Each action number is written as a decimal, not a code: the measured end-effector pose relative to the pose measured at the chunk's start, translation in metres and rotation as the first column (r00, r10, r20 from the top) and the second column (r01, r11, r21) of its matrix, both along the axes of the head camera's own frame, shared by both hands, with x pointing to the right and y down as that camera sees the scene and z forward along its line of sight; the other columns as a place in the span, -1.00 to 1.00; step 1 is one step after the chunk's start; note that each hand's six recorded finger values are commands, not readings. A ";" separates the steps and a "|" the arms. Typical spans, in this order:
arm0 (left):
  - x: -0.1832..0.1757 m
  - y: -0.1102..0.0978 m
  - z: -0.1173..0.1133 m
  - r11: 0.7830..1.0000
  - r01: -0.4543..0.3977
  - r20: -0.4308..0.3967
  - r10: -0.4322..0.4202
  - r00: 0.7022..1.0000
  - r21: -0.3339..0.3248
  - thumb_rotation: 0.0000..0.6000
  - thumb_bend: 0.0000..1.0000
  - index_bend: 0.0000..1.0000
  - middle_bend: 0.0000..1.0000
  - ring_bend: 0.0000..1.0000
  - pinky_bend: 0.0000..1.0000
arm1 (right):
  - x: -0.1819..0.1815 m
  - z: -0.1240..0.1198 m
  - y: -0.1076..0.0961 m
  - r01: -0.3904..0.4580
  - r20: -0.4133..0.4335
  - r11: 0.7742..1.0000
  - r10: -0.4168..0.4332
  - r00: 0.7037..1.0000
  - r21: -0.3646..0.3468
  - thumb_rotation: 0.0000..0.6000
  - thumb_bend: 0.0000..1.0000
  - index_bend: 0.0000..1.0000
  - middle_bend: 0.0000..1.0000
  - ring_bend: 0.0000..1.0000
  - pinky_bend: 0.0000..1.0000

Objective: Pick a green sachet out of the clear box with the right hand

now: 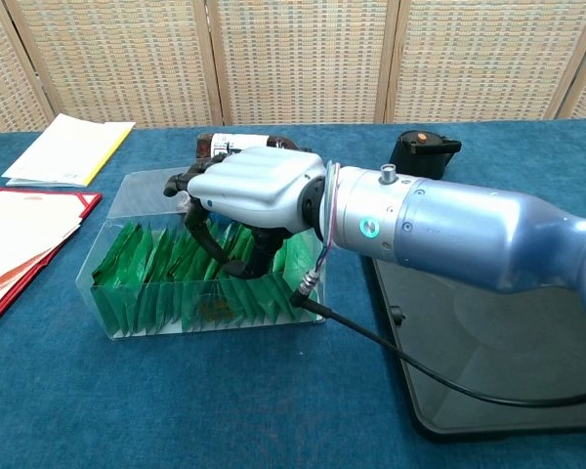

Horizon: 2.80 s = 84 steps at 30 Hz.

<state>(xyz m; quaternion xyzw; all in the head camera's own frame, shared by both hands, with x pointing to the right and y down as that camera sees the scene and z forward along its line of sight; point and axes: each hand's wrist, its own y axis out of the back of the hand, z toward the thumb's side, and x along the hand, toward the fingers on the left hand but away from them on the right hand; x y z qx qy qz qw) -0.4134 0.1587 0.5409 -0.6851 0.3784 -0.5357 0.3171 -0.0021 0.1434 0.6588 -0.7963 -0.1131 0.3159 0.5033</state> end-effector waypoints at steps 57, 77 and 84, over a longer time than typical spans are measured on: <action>0.004 0.004 -0.007 1.000 -0.021 -0.030 0.021 0.999 0.011 1.00 -0.91 -1.00 -1.00 -1.00 -1.00 | 0.054 -0.133 -0.047 -0.095 0.051 0.960 0.085 0.995 0.264 1.00 0.22 0.31 -0.68 -1.00 -0.73; 0.010 0.009 -0.009 0.999 -0.045 -0.038 0.045 0.998 0.014 1.00 -0.91 -1.00 -1.00 -1.00 -1.00 | 0.166 -0.117 -0.041 -0.197 -0.067 0.950 0.218 0.974 0.242 1.00 0.22 0.32 -0.67 -1.00 -0.73; 0.013 0.011 -0.010 0.998 -0.054 -0.037 0.055 0.998 0.015 1.00 -0.91 -1.00 -1.00 -1.00 -1.00 | 0.201 -0.101 -0.024 -0.203 -0.096 0.955 0.228 0.969 0.217 1.00 0.22 0.32 -0.68 -1.00 -0.73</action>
